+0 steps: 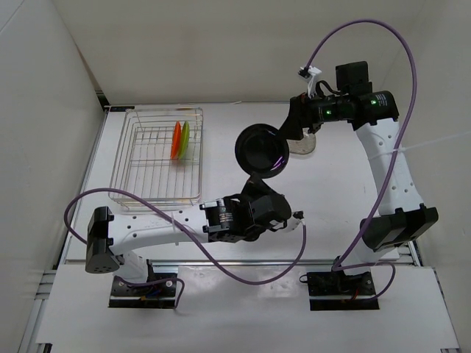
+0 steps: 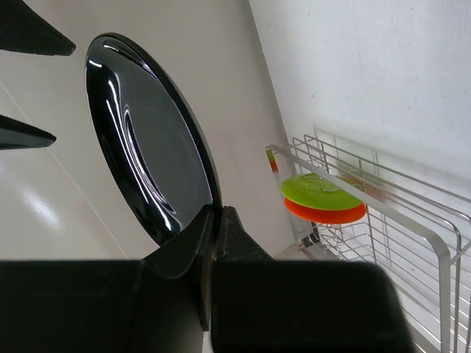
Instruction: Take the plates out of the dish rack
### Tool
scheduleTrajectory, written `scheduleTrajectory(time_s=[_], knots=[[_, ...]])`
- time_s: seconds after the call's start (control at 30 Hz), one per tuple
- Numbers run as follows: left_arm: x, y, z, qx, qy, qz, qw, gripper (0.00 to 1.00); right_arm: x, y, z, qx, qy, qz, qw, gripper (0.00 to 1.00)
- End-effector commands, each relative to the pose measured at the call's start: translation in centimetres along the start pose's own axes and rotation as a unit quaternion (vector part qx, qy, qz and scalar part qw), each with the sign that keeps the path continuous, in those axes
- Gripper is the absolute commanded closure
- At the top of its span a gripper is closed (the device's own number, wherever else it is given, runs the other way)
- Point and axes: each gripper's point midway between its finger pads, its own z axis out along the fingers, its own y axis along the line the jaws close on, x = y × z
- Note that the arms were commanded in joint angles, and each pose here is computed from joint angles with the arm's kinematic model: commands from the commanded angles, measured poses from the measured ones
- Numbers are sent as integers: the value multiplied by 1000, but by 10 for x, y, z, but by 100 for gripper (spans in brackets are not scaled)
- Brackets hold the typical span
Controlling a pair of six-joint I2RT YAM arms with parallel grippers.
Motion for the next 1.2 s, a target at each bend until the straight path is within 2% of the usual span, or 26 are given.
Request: scheduleTrajectory(time_s=[0.0, 0.03, 0.3, 0.53, 0.57, 0.67, 0.7, 0.83, 0.9, 0.93, 0.97, 1.03, 1.07, 1.1, 1.17], knots=[[7, 31, -9, -39, 12, -34, 999, 89, -8, 4, -7, 5, -11, -19, 1000, 20], [7, 31, -9, -39, 12, -34, 999, 89, -6, 4, -6, 0, -8, -15, 1000, 23], [7, 41, -9, -53, 17, -35, 998, 89, 3, -4, 6, -8, 8, 3, 1000, 26], [11, 44, -4, -56, 25, -44, 997, 89, 6, 2, 11, -20, 14, 2, 1000, 64], [11, 44, -4, -56, 25, -44, 997, 89, 6, 2, 11, -20, 14, 2, 1000, 76], [17, 43, 3, -52, 36, -45, 997, 89, 7, 5, 9, -25, 13, 2, 1000, 95], [21, 44, 6, -54, 40, -50, 996, 89, 8, 8, 11, -29, 15, 0, 999, 99], [32, 40, 17, -42, 57, -48, 996, 89, 7, 10, 8, -21, 13, 6, 1000, 100], [38, 35, 21, -32, 67, -65, 995, 56, 2, 3, 9, -3, 5, 9, 1000, 100], [44, 26, 21, -9, 72, -54, 996, 44, 0, -2, 9, 11, 2, 11, 1000, 100], [42, 22, 19, 6, 59, -80, 995, 31, -2, -15, 12, 39, 1, 12, 999, 100], [42, -2, 14, 70, 47, -70, 994, 22, -6, -35, 19, 72, 3, 23, 997, 100], [51, -22, 6, 117, 59, -41, 991, 12, -8, -44, 23, 86, 3, 30, 996, 100], [57, -35, 6, 138, 69, -52, 987, 6, -11, -59, 33, 97, 8, 38, 994, 100], [78, -51, -1, 168, 90, -61, 980, 0, -16, -83, 43, 131, 3, 51, 990, 100]])
